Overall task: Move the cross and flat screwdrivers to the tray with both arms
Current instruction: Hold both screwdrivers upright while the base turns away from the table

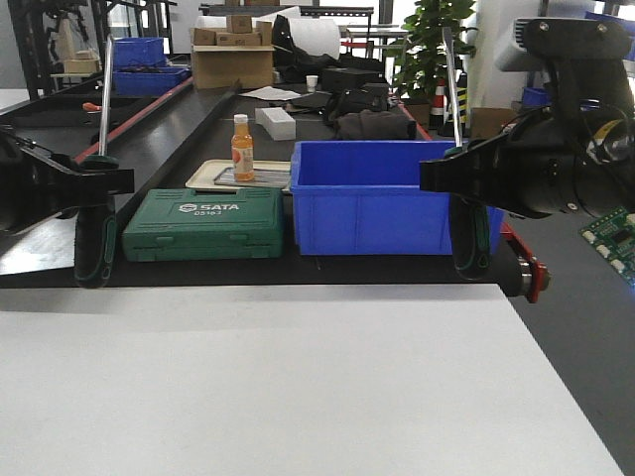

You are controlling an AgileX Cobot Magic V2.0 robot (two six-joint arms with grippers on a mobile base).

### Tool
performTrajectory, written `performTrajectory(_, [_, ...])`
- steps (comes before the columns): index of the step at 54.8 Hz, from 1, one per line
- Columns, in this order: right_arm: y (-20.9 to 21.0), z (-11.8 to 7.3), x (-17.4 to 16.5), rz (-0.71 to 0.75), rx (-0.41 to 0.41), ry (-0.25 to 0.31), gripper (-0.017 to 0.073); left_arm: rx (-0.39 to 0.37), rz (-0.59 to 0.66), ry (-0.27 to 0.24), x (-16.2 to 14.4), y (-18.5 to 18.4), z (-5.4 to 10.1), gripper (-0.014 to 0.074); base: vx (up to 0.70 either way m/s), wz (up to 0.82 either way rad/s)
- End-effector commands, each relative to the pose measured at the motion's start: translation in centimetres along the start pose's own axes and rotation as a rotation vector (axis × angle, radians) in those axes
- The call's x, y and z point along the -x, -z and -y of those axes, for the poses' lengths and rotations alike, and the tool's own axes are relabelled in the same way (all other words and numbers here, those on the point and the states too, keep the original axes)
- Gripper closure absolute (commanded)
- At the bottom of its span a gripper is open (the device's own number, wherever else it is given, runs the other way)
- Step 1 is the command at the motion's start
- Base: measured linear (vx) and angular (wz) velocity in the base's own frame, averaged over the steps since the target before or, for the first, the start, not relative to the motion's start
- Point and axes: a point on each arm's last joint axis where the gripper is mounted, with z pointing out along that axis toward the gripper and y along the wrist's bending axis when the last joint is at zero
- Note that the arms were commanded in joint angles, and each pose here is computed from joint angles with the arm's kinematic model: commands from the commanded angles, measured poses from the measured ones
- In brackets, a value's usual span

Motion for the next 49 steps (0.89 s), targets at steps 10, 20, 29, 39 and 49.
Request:
performTrajectory(10, [2.40,-0.05,2.79,0.182,0.008,0.001,0.0567,0.006,0.128,0.018,2.25,1.69,0.85,0.0590,-0.32,-0.24])
performTrajectory(20, [2.40,-0.06,2.80,0.183,0.009,0.000,0.0567,0.006,0.128,0.018,2.25,1.69,0.85,0.0590,-0.33,-0.28])
performTrajectory(29, [2.40,-0.05,2.80,0.183,0.009,0.000,0.0567,0.005,0.127,0.017,2.25,1.73,0.87,0.0590,-0.30,-0.36])
performTrajectory(39, [2.40,-0.06,2.80,0.183,0.009,0.000,0.0567,0.005,0.128,0.017,2.27,1.76,0.89,0.0590,-0.25,-0.50])
performTrajectory(49, [2.40,-0.06,2.80,0.183,0.009,0.000,0.0567,0.005,0.128,0.017,2.27,1.76,0.89,0.0590,-0.19,-0.63])
